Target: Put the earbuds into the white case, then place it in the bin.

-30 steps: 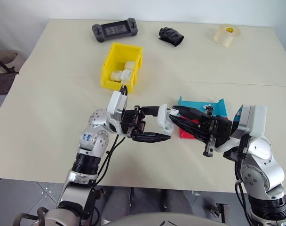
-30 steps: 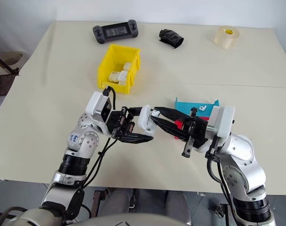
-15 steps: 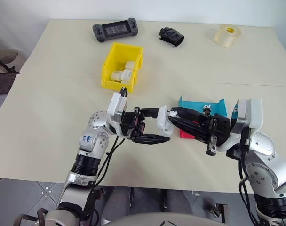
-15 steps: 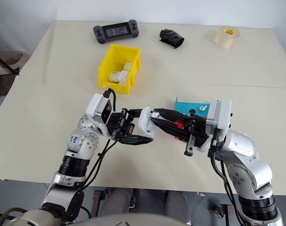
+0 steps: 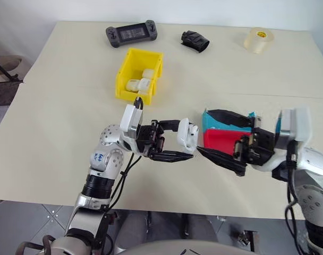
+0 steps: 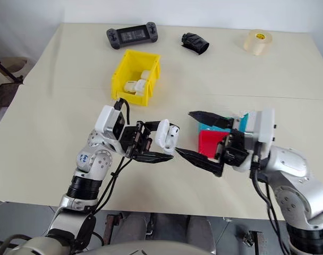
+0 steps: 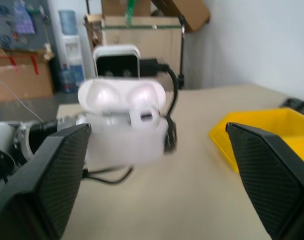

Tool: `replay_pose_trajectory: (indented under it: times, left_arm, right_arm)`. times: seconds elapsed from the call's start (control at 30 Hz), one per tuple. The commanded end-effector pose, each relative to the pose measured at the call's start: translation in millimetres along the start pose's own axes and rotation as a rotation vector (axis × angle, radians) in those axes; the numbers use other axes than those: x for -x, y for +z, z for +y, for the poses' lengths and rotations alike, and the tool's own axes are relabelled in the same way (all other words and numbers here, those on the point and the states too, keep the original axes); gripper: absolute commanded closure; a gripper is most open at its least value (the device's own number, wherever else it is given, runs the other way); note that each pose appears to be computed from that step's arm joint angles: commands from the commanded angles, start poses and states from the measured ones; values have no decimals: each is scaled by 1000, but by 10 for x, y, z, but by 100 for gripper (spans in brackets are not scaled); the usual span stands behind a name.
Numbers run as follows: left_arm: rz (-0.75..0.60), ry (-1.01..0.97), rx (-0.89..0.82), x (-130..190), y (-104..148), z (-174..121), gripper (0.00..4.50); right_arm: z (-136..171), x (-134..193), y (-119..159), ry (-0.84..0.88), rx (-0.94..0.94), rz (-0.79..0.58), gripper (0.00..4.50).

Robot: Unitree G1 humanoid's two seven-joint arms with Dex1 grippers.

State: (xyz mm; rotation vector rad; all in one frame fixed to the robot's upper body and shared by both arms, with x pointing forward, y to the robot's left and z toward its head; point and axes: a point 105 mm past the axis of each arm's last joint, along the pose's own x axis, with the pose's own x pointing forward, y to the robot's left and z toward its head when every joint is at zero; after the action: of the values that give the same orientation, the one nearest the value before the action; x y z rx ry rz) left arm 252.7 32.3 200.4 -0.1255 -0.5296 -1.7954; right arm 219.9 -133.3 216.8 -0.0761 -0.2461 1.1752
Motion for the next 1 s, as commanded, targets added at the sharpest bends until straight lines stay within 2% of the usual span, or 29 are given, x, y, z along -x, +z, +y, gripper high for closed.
replay_pose_trajectory:
  times: [0.03, 0.13, 0.23, 0.37, 0.47, 0.63, 0.77, 0.93, 1.0]
  left_arm:
    - [0, -9, -57, -2, 46, -51, 167]
    - [9, 14, -57, 38, 12, -75, 167]
    - [14, 35, -57, 51, -24, -104, 167]
    - [17, 47, -55, 37, -61, -149, 167]
    - [16, 59, -50, 42, -74, -192, 167]
    - [18, 81, -42, 50, -95, -250, 167]
    - [26, 77, -44, 33, -123, -303, 167]
    - [29, 82, -41, 18, -149, -360, 167]
    - [27, 98, -42, 20, -155, -367, 167]
  right_arm:
    - [-30, 314, 21, -62, 39, 61, 4]
    - [-75, 711, -113, -154, 46, 181, 4]
    - [-164, 995, -159, -257, 65, 225, 4]
    - [-233, 1220, -238, -297, 64, 297, 4]
    - [-450, 1145, -184, -308, 105, 350, 4]
    - [-818, 900, -233, -228, 139, 652, 4]
    - [-1075, 768, -196, -193, 168, 739, 4]
    - [-1390, 531, -215, -74, 328, 886, 4]
    - [-1481, 499, -270, 20, 439, 989, 4]
